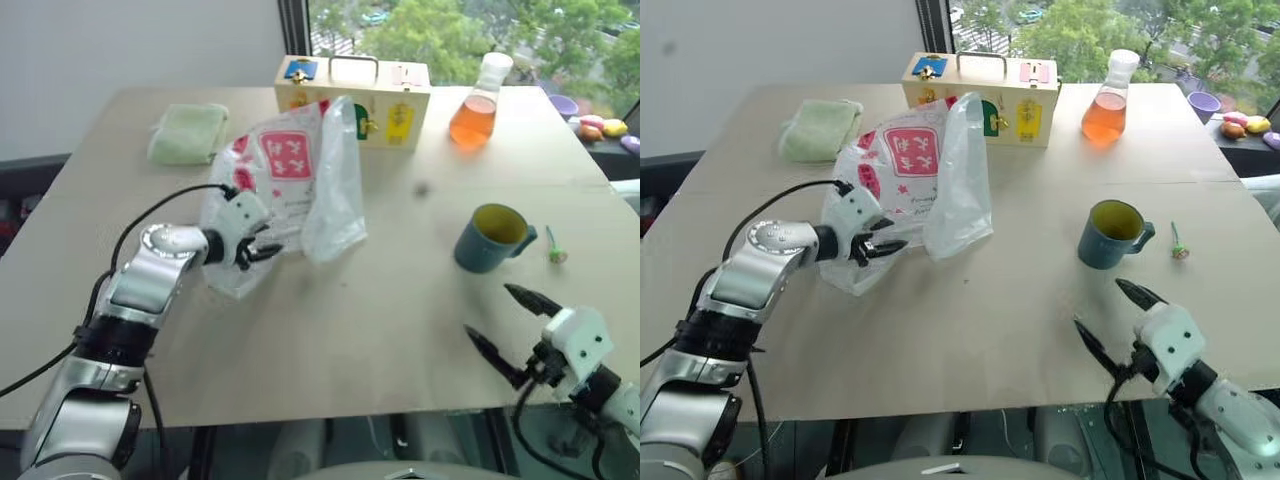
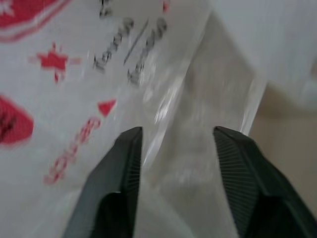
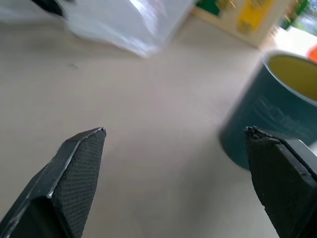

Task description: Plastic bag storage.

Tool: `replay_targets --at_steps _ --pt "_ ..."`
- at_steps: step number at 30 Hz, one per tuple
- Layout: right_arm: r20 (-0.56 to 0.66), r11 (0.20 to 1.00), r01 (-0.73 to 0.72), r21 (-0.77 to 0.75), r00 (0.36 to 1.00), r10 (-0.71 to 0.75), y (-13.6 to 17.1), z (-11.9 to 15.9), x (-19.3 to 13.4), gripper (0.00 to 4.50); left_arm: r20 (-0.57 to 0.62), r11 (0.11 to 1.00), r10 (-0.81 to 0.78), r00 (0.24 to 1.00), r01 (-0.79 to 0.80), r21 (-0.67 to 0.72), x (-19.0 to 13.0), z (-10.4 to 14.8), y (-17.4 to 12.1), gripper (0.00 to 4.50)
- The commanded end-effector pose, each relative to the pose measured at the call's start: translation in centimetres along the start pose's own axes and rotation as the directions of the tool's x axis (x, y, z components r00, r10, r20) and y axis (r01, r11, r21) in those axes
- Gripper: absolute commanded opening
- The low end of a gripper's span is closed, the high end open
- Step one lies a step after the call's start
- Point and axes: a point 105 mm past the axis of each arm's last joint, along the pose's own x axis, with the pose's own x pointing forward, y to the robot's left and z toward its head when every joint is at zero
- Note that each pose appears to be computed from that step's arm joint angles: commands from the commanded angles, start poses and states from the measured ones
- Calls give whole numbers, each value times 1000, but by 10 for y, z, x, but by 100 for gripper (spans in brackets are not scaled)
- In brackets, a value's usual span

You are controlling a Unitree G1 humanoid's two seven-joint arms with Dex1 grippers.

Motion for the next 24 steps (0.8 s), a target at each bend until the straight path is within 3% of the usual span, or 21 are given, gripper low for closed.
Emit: replay_targets --at_steps 1,7,14,17,18,21,23,24 --pt "173 994 -106 -35 979 110 22 38 -2 450 17 989 56 998 -58 136 -5 5 15 404" --pt "210 992 -108 -64 971 119 28 52 -3 450 -58 938 75 995 -51 342 11 -12 20 404" --pt "197 992 -97 -76 974 110 26 54 5 450 -60 830 257 964 -189 525 46 -13 46 404" --pt "186 993 -87 -78 977 100 23 53 11 450 -69 853 265 962 -201 482 62 -17 44 289" --pt "183 993 -87 -79 978 100 23 52 13 450 -69 867 264 962 -205 454 65 -17 44 229" --pt "173 993 -83 -85 980 97 23 52 17 450 -16 957 252 968 -247 155 69 0 52 119" --pt "159 993 -58 -99 985 73 19 51 20 450 156 968 217 964 -191 -164 59 41 66 16" --pt "154 993 -48 -105 986 64 18 50 21 450 225 958 200 953 -142 -250 53 55 69 6"
